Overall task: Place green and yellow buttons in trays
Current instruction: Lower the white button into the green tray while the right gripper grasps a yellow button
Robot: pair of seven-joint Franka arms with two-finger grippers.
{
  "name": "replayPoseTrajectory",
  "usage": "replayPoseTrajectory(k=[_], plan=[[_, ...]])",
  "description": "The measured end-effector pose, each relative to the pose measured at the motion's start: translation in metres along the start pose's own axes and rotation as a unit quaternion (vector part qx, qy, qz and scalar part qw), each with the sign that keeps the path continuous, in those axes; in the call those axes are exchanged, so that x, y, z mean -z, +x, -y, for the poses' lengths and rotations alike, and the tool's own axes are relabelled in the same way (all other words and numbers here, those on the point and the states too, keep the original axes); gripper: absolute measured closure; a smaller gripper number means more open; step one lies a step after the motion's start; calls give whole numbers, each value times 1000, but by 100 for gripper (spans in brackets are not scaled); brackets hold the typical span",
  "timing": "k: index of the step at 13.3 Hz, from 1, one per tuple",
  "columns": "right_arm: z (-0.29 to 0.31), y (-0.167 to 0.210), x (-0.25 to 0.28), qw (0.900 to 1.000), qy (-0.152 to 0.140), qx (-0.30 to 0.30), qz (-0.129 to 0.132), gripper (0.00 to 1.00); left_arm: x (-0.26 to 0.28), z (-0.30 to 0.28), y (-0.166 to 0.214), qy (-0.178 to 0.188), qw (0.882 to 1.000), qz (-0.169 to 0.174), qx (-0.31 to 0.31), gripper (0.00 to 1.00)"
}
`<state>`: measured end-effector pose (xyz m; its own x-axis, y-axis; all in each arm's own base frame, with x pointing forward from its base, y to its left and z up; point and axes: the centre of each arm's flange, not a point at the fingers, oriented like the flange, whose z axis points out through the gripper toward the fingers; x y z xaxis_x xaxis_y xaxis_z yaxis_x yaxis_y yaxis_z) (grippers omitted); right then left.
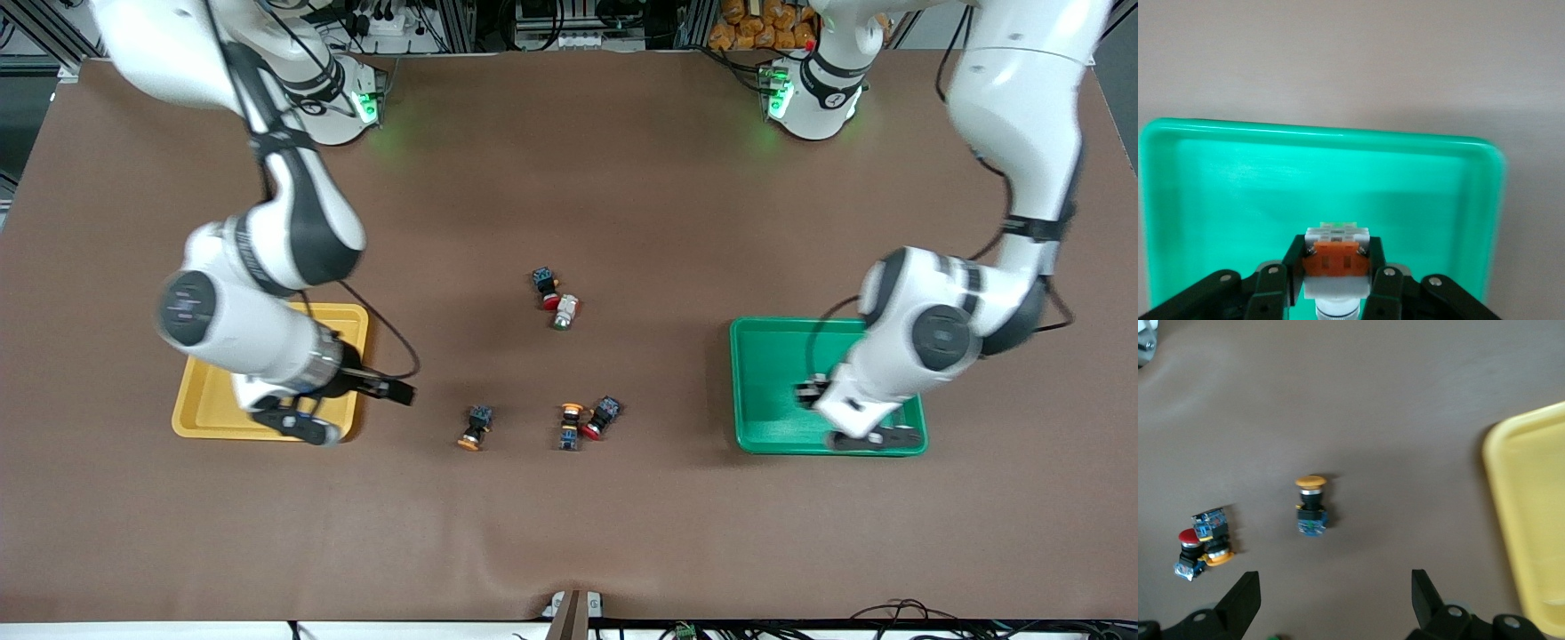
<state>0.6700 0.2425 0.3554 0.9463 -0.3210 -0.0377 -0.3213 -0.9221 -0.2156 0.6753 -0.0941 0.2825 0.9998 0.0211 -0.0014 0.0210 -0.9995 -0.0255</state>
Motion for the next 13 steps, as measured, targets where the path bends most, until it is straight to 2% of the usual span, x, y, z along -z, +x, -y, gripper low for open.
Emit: replayPoseTrajectory(k=[3, 5, 7, 8, 9, 10, 12, 13], plan=[[29, -14, -76, 999, 15, 1, -30, 0, -29, 45, 0, -3, 1000, 21, 12, 59], [23, -7, -120, 998, 26, -3, -57, 0, -52, 66, 2, -9, 999, 19, 26, 59], [17, -10, -157, 998, 18, 2, -60, 17, -69, 85, 4, -5, 1000, 11, 24, 59], [15, -12, -168, 998, 11, 6, -58, 17, -72, 89, 4, -1, 1000, 9, 22, 59], [15, -14, -175, 998, 10, 8, -59, 26, -72, 92, 4, 2, 1000, 8, 20, 59], [19, -16, -177, 998, 14, 8, -66, 27, -71, 93, 5, 3, 1000, 6, 19, 53], [24, -22, -184, 997, 16, 7, -70, 30, -68, 96, 7, 2, 1000, 2, 10, 30], [24, -22, -185, 997, 15, 7, -70, 41, -62, 94, 10, 1, 1000, -3, 7, 19]])
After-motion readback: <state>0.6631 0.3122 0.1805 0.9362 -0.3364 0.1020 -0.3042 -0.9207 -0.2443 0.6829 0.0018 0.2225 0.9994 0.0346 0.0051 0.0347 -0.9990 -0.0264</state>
